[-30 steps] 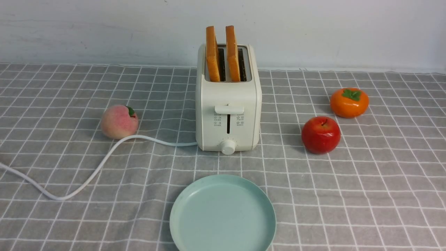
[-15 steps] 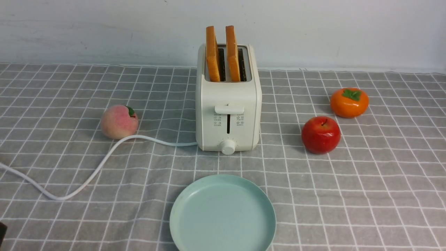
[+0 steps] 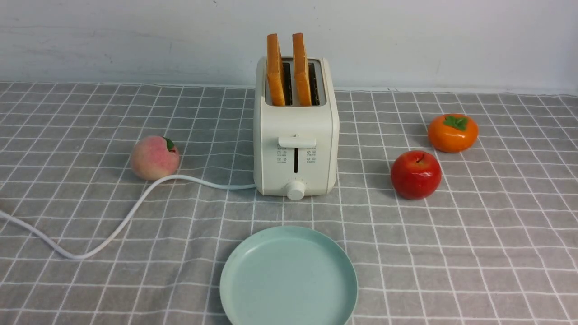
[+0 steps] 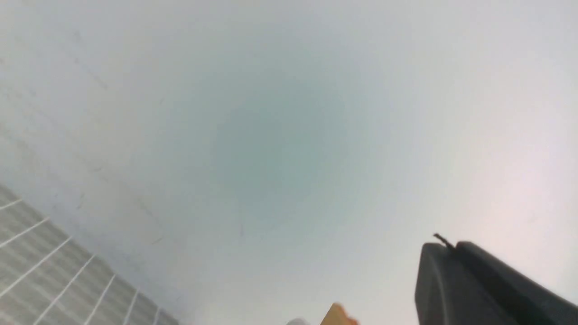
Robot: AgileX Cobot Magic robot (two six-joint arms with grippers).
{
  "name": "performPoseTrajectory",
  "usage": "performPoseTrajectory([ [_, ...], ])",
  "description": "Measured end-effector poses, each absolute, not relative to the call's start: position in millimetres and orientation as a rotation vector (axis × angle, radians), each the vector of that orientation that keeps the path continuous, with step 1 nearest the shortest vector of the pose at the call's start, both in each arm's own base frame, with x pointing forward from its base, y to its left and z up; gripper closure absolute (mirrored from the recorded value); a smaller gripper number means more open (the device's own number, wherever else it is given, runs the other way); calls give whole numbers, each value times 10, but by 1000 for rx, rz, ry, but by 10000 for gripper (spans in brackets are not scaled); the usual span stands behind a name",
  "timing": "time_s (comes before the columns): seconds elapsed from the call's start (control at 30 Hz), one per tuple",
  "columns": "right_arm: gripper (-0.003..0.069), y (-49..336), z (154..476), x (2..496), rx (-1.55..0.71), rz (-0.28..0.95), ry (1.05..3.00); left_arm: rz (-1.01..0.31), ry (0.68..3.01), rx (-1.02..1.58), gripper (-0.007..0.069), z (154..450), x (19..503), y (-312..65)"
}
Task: Take toasted bread from bread machine on grey coffee table place on plate.
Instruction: 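Reach for a toast slice standing in the toaster with the left gripper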
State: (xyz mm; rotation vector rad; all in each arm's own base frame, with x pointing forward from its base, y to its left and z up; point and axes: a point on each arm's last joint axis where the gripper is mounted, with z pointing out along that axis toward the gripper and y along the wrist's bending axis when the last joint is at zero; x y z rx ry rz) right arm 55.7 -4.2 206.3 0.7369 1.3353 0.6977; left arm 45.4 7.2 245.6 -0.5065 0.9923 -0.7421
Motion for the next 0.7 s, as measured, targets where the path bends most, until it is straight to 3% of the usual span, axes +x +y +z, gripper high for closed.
performPoseTrajectory([
  [0.1,419,-56,2073,555,766,717,1308,-775,954,-498,639,2659,400,69],
  [0.23,438,-15,2177,539,761,781,1312,-806,1044,-465,639,3168,289,11],
  [0.33,499,123,2615,439,574,817,1374,-745,1312,-433,639,3527,375,-73],
  [0.4,570,217,2976,388,424,793,1455,-674,1557,-405,639,3630,517,-133],
  [0.43,578,234,2999,404,408,792,1487,-665,1585,-402,639,3669,558,-140],
  [0.5,663,331,3394,455,264,749,1657,-584,1907,-346,639,3759,829,-215],
  [0.57,675,361,3587,591,174,711,1812,-556,2102,-315,639,3755,1085,-267],
  [0.7,671,353,3676,941,54,608,2203,-557,2341,-198,639,3743,1666,-380],
])
